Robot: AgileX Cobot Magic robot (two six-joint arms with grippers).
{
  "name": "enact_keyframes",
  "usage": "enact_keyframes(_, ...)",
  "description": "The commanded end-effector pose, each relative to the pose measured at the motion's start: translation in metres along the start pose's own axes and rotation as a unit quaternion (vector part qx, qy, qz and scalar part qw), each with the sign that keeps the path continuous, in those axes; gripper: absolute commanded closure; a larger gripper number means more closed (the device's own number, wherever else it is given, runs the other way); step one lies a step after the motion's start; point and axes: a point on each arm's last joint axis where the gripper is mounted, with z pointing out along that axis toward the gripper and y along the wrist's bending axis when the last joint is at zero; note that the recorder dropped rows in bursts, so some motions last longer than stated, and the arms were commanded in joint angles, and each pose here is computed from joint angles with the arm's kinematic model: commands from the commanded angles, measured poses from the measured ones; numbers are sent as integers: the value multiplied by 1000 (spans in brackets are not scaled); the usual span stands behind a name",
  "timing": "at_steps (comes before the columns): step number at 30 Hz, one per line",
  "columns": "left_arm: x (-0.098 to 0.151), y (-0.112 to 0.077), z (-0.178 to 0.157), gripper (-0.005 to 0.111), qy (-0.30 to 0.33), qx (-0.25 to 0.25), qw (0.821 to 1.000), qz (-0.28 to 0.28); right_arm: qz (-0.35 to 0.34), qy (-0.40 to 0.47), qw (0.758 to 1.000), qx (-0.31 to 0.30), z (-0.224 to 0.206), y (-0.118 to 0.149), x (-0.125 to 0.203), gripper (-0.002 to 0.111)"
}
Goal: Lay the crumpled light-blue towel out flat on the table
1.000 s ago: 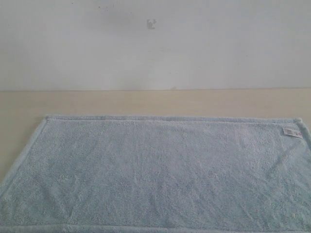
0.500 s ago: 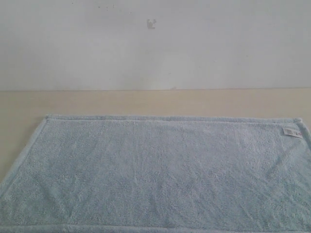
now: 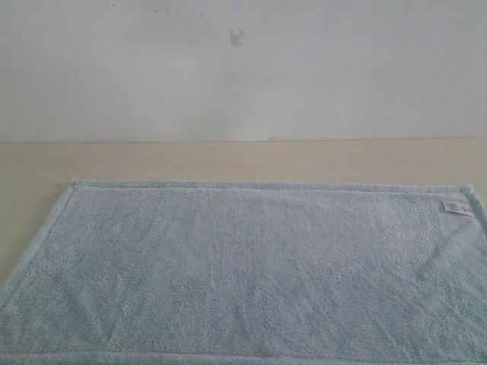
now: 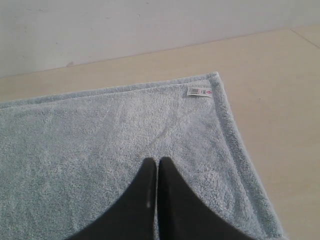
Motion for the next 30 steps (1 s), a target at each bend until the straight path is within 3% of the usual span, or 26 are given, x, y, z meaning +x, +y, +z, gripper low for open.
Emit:
enact_keyframes(1,5,0,-1,103,6,3,1000,3,-7,-10,1000,2,0,0,-2,107)
enact_keyframes(16,88,20,-22,103,67,-4,998,11,-7,-10,1000,2,0,0,-2,107)
enact_keyframes(30,90,22,-28,103,43,-2,999,8,-7,-10,1000,2,0,0,-2,107)
